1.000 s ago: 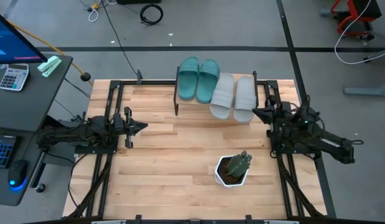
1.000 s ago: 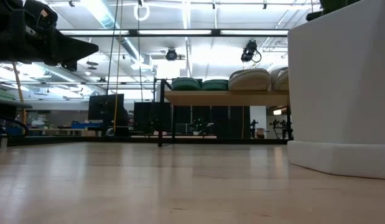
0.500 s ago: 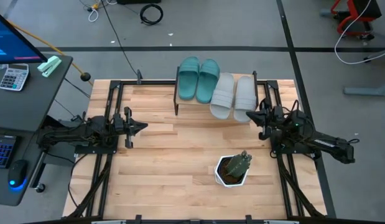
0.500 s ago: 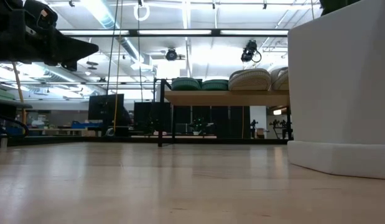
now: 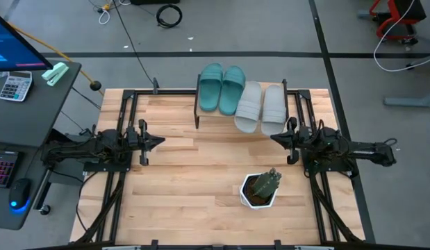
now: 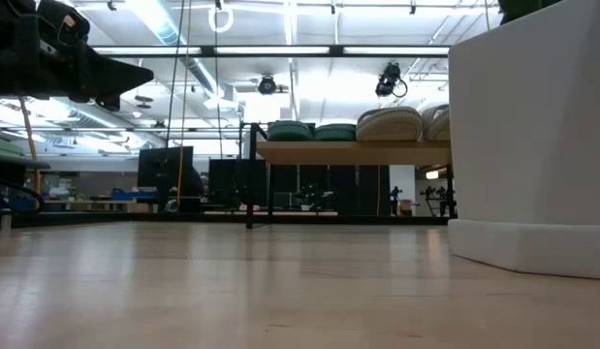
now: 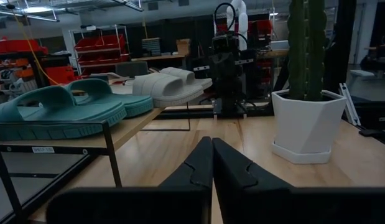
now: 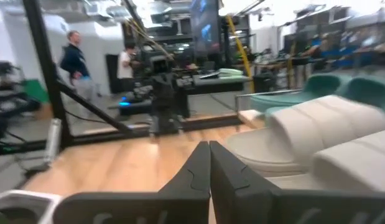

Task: Pick and place slides into the shelf
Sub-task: Put the gray slides on the shelf

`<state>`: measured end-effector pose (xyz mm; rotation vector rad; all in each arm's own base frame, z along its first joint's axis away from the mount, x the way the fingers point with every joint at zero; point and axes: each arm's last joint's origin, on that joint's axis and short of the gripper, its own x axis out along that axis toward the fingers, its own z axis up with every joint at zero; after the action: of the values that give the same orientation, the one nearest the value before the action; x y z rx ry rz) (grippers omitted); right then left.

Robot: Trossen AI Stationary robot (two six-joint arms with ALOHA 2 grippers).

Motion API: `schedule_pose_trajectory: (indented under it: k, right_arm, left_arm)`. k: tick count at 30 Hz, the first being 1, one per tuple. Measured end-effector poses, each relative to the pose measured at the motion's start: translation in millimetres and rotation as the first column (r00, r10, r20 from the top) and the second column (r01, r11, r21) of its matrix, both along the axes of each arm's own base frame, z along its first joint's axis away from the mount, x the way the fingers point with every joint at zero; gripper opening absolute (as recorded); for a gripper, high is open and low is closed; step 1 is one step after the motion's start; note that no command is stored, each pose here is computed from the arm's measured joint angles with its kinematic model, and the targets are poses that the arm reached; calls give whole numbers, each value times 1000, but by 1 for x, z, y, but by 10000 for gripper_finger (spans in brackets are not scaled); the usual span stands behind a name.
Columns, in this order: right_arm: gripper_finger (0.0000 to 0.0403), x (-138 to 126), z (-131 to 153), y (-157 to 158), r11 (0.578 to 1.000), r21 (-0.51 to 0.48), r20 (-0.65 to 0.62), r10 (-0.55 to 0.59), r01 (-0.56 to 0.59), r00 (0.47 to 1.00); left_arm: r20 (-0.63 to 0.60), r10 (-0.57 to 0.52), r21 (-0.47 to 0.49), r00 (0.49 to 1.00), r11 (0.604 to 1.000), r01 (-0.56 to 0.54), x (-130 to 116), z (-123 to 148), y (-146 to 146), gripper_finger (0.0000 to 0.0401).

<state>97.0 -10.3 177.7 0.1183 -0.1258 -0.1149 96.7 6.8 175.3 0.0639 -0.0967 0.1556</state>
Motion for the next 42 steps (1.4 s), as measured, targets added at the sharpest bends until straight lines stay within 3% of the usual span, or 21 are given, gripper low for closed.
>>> schedule_pose_trajectory:
  k: [7, 14, 22, 29, 34, 42]
  right_arm:
    - [0, 0, -7, 1, 991, -83, -83, -115, 108, 990]
    - [0, 2, -9, 1, 990, -86, -102, -120, 112, 987]
    - [0, 2, -9, 1, 986, -110, -108, -135, 123, 985]
    - [0, 2, -9, 0, 985, -114, -109, -141, 129, 984]
    - [0, 1, -8, -2, 973, -124, -104, -206, 193, 973]
    - [1, 2, -9, 0, 988, -75, -105, -142, 134, 984]
  left_arm:
    - [1, -1, -5, 1000, 1000, 1, 0, 0, 0, 19]
    - [1, -1, -5, 1000, 1000, 1, 0, 0, 0, 6]
    - [1, 0, -7, 1000, 1000, 0, 0, 0, 0, 28]
    - [-14, -1, -9, 1000, 1000, 0, 0, -1, 0, 13]
    - [-31, 0, -7, 1000, 1000, 0, 0, -3, 0, 9]
    - [-31, 0, -7, 1000, 1000, 0, 0, -3, 0, 19]
